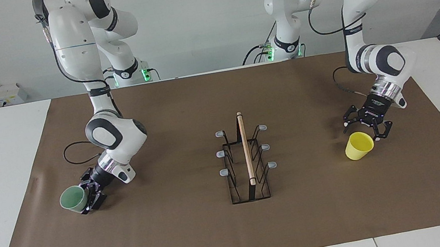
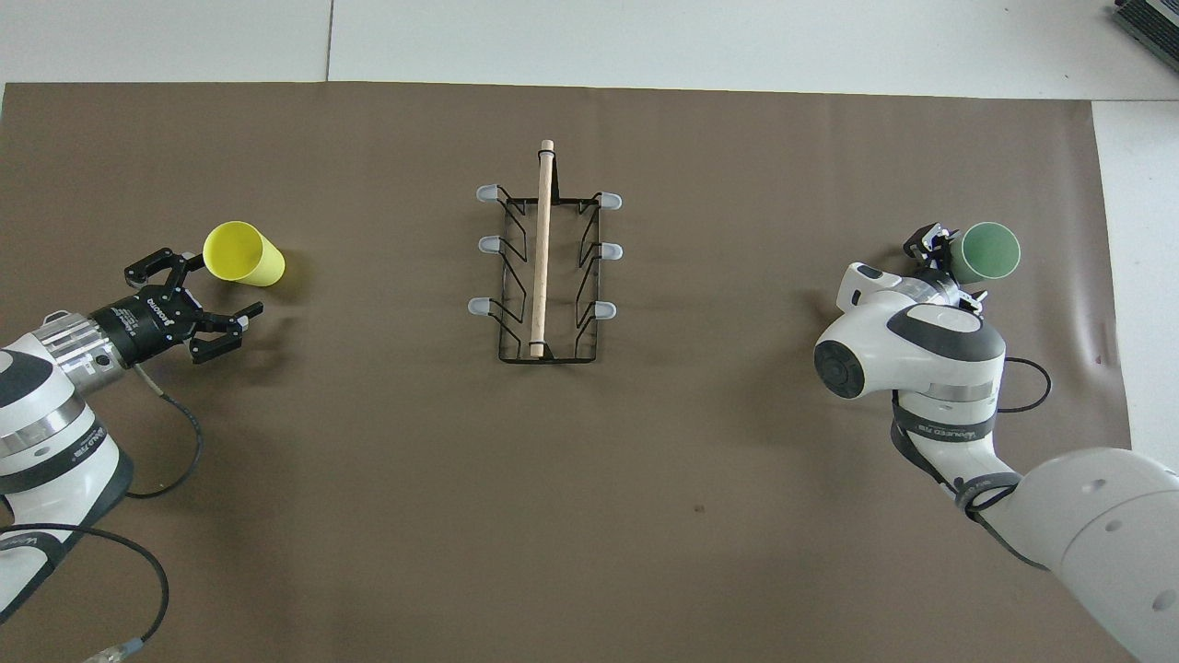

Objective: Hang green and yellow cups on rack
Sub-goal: 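Lift the green cup with the right gripper while the left gripper grasps the yellow cup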

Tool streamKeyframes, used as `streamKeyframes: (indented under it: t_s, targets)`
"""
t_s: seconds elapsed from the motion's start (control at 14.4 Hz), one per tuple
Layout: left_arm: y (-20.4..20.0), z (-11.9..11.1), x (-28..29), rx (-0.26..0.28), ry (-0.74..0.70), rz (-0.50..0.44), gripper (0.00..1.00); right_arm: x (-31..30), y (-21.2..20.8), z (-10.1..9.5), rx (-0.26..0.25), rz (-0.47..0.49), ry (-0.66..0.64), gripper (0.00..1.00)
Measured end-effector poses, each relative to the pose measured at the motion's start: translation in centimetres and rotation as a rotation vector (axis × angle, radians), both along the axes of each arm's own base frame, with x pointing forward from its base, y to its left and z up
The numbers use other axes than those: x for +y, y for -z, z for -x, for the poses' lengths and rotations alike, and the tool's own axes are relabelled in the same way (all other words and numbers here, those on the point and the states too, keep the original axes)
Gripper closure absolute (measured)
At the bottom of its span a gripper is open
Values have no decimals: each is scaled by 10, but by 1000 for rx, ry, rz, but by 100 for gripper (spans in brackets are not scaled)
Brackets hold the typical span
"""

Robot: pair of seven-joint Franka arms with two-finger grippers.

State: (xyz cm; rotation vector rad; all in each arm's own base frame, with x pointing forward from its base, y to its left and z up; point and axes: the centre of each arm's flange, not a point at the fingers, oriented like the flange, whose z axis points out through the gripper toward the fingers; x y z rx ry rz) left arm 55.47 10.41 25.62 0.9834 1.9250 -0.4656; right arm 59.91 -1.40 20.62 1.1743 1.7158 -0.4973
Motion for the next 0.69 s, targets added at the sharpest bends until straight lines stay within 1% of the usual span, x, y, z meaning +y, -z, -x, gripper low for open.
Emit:
streamKeyframes:
  t_s: [0.14, 0.28, 0.35, 0.49, 0.56, 0.69]
  targets:
    - [1, 0, 2, 3, -9, -10, 0, -11, 1, 0, 0, 17, -27, 0]
    - [1, 0, 3, 2, -29, -9, 0, -28, 2, 2, -18, 22, -36, 0]
    - [1, 0, 3, 0, -41, -10, 0, -34, 2, 2, -21, 22, -34, 7]
    - [1, -2, -1, -6, -45, -7, 0, -37, 2, 3, -21, 18, -31, 29]
    - [0, -3, -1, -10, -44, -10, 0, -37, 2, 3, -22, 17, -32, 37]
    - [2, -3, -1, -27, -27, -23, 0, -34, 2, 2, -22, 16, -36, 37]
